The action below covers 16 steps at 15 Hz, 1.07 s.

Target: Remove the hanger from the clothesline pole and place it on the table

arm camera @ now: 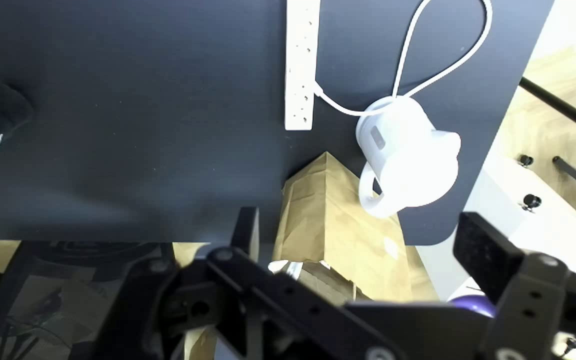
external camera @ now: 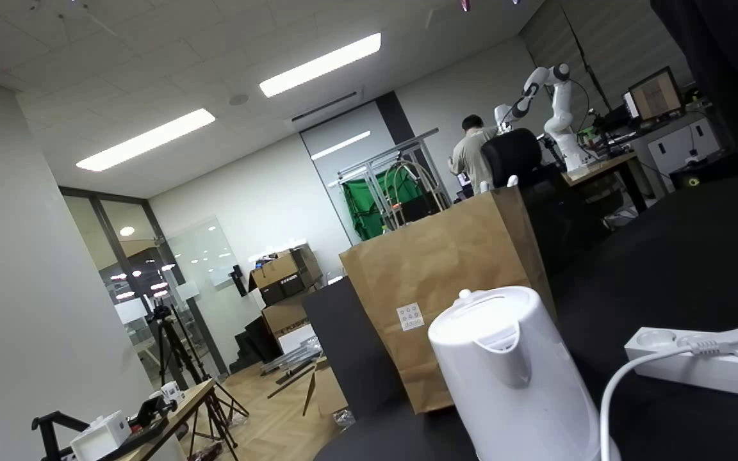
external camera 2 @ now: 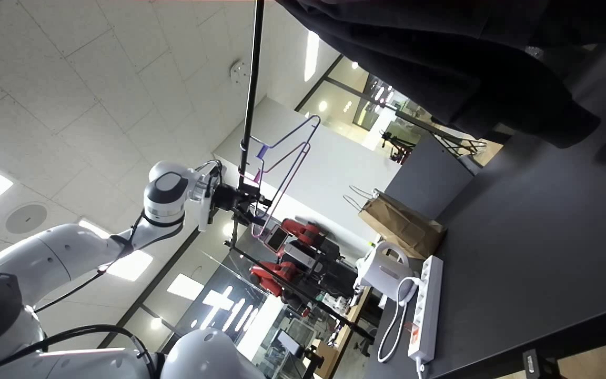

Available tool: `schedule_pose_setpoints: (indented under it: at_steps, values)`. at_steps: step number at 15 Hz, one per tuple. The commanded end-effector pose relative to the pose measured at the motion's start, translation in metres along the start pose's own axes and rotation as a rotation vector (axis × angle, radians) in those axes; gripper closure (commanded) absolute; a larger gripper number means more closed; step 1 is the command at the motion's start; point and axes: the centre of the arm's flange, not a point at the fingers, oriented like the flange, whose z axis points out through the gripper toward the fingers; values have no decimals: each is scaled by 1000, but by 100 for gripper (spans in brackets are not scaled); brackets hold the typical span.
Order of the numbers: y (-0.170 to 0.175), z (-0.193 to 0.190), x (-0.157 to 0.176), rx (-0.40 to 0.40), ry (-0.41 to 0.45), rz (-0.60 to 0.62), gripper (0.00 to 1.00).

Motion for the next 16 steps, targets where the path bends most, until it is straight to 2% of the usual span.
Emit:
schedule_pose_setpoints:
  at_steps: [1, 5, 9, 16]
  values:
    - [-9, -19, 1, -11, 86, -17, 0]
    - [-13, -35, 4, -45, 216, -11, 0]
    - [-10, -50, 7, -70, 407, 14, 0]
    - [17, -53, 28, -127, 636, 177, 0]
